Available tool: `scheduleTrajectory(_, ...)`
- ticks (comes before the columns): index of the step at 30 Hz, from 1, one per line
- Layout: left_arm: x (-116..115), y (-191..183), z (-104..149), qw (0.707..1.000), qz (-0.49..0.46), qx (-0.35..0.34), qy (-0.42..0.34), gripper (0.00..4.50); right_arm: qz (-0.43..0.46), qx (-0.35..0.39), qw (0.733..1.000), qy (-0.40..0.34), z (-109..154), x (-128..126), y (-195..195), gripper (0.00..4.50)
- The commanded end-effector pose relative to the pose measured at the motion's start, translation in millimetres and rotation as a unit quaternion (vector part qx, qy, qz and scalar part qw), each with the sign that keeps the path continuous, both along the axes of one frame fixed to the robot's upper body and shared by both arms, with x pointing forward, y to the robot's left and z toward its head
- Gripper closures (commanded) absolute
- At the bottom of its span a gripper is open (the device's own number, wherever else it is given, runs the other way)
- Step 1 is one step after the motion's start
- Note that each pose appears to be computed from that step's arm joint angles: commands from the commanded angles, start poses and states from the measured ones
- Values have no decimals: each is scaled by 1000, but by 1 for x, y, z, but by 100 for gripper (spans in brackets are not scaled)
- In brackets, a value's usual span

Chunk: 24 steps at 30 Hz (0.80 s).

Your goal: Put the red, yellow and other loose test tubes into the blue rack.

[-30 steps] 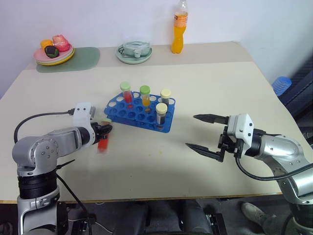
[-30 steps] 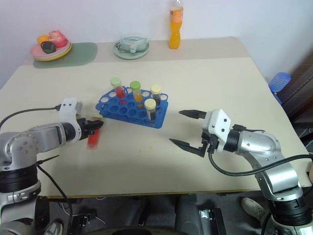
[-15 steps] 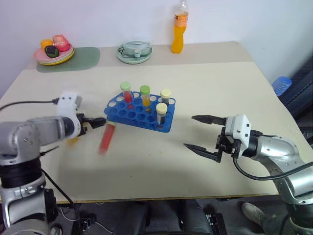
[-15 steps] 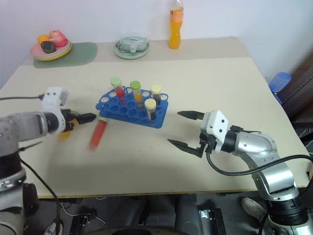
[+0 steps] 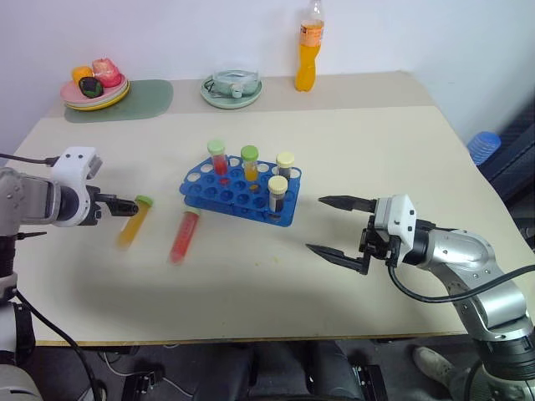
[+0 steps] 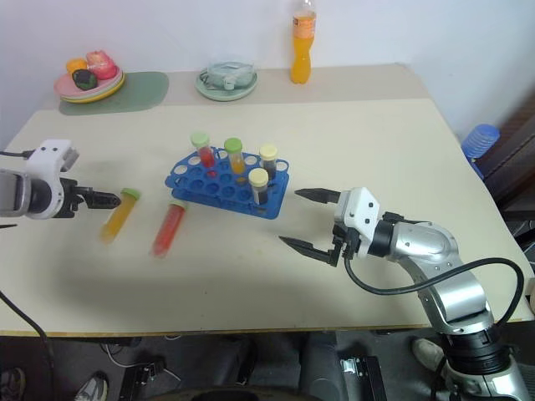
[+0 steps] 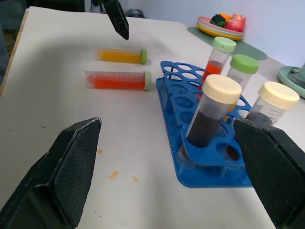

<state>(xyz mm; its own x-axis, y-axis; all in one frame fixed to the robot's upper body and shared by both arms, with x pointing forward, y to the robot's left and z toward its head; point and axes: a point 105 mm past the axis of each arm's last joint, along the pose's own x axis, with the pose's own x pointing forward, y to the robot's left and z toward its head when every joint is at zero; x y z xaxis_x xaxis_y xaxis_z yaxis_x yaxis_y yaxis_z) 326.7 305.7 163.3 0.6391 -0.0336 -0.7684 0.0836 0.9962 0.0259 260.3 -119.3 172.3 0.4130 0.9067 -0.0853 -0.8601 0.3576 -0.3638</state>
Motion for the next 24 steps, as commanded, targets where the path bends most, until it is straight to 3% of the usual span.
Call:
scheduleTrajectory(1,14,7,7,999,3,29,-16,8,-4,9,1000,-22,9,-3,0,0)
scheduleTrajectory(7,28,2,-11,999,-6,36,13,8,-18,9,1000,-23,9,-7,-3,0)
scheduleTrajectory(13,24,2,-31,998,0,29,57,8,-25,6,999,-20,9,-11,-5,0)
scheduleTrajectory(16,21,0,-37,997,-3,30,65,93,-26,6,999,-19,10,-11,-5,0)
scheduleTrajectory(20,17,0,-39,998,3,20,66,283,-23,5,1000,-17,9,-11,-5,0)
scheduleTrajectory(24,9,3,-38,998,17,2,62,283,-17,4,1000,-14,9,-9,-3,0)
